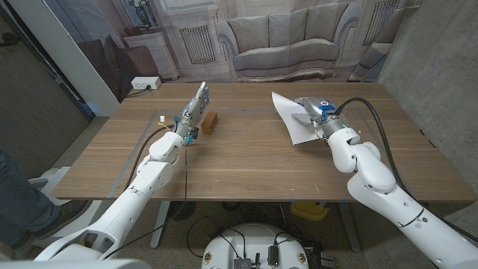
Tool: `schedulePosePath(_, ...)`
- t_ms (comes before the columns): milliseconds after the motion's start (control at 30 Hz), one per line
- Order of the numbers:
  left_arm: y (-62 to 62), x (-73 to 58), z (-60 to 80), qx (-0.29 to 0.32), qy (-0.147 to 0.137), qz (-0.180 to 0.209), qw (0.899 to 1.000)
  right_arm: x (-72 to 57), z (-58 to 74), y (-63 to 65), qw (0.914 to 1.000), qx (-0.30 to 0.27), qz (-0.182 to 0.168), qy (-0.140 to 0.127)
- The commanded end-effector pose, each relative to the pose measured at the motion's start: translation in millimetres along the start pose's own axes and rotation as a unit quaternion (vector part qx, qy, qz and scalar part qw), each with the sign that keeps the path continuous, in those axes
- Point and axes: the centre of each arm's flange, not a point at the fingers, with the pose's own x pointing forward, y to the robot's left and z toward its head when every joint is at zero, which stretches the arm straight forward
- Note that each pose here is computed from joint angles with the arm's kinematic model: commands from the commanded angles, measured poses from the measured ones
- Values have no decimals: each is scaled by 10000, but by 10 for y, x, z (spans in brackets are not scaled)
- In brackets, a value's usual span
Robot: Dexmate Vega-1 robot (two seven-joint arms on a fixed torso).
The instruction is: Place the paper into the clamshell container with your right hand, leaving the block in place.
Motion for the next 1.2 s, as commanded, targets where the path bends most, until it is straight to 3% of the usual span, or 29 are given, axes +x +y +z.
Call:
schedulePosePath(33,-22,3,0,3,7,-13,10000,-1,-115,-119,9997,5,-147,204)
schedulePosePath(1200,-22,60,46,57,-20,-36,10000,3,-437,-274,9956,-10,-484,798)
